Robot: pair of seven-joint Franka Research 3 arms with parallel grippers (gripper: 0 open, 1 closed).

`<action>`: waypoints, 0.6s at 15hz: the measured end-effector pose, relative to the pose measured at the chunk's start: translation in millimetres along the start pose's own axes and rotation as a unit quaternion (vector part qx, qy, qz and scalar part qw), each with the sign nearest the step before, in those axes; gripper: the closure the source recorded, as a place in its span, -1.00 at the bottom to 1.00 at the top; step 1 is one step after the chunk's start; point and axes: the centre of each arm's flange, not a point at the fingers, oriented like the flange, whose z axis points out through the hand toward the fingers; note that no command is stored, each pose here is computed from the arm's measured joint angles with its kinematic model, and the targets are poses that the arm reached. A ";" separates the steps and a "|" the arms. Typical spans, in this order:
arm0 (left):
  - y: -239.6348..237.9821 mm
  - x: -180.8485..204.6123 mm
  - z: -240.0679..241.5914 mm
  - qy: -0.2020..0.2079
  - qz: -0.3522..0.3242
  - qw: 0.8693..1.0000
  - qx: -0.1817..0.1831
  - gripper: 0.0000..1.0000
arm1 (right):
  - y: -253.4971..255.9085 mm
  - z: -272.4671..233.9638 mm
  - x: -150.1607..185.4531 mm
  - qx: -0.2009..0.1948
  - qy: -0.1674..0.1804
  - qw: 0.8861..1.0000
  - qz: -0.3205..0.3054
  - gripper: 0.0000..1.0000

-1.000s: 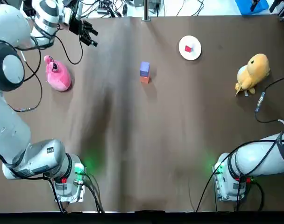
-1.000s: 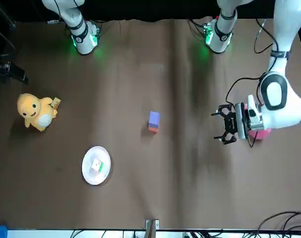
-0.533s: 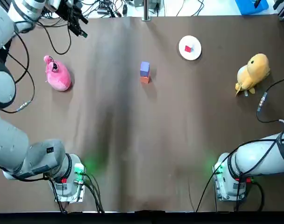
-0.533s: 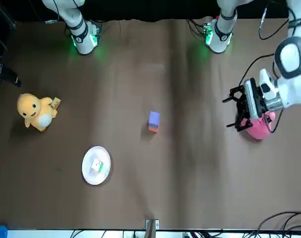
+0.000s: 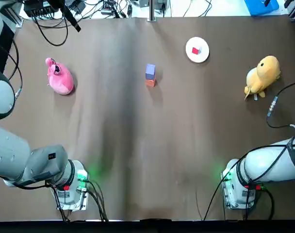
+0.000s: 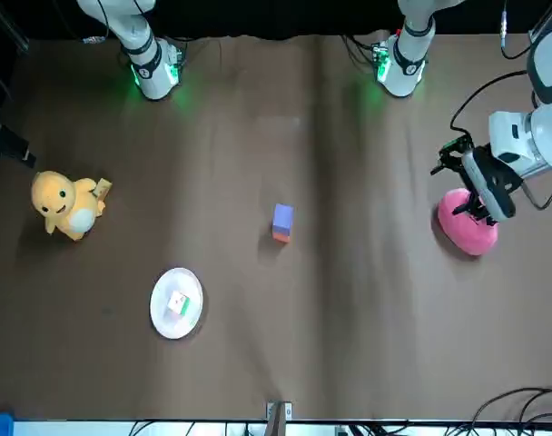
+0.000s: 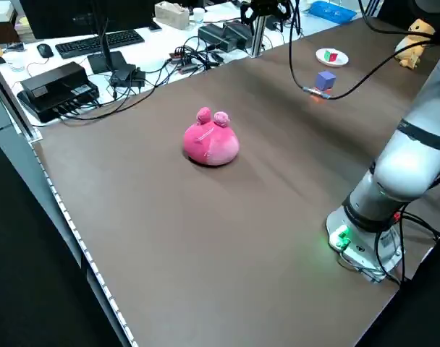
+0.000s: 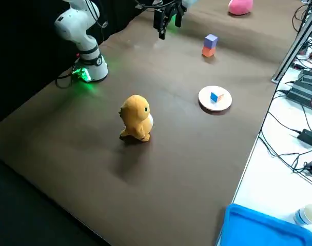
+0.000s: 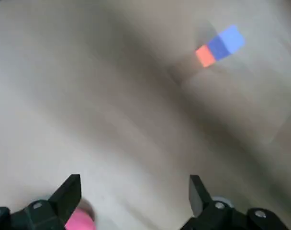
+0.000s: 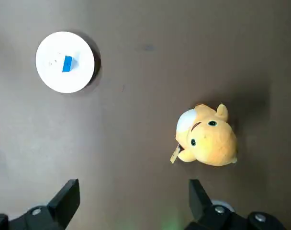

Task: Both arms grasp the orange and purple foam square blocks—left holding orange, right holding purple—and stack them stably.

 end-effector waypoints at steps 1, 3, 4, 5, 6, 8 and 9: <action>0.9 -0.6 -5.3 -0.013 -0.040 0.999 0.009 -0.98 | -0.1 0.0 0.0 0.000 0.000 1.000 0.000 -1.00; 0.1 -1.9 -13.8 -0.037 -0.104 0.993 0.041 -0.98 | -0.1 0.0 0.0 0.000 0.000 1.000 0.000 -1.00; -0.8 -2.6 -16.7 -0.047 -0.125 0.989 0.060 -0.98 | -0.8 0.0 0.0 0.000 0.000 1.000 -0.001 -1.00; -1.4 -3.7 -18.9 -0.058 -0.142 0.985 0.075 -0.98 | -1.8 0.0 0.0 0.000 0.000 1.000 -0.002 -1.00; -1.3 -5.2 -21.8 -0.068 -0.159 0.981 0.086 -0.98 | -2.7 0.0 0.0 0.000 0.000 1.000 -0.003 -1.00; 0.6 -7.1 -32.3 -0.082 -0.187 0.974 0.101 -0.98 | -4.0 0.0 0.0 0.000 0.000 1.000 -0.004 -1.00; 1.5 -6.5 -40.7 -0.081 -0.200 0.970 0.111 -0.98 | -4.3 0.0 0.0 0.000 0.000 1.000 -0.005 -1.00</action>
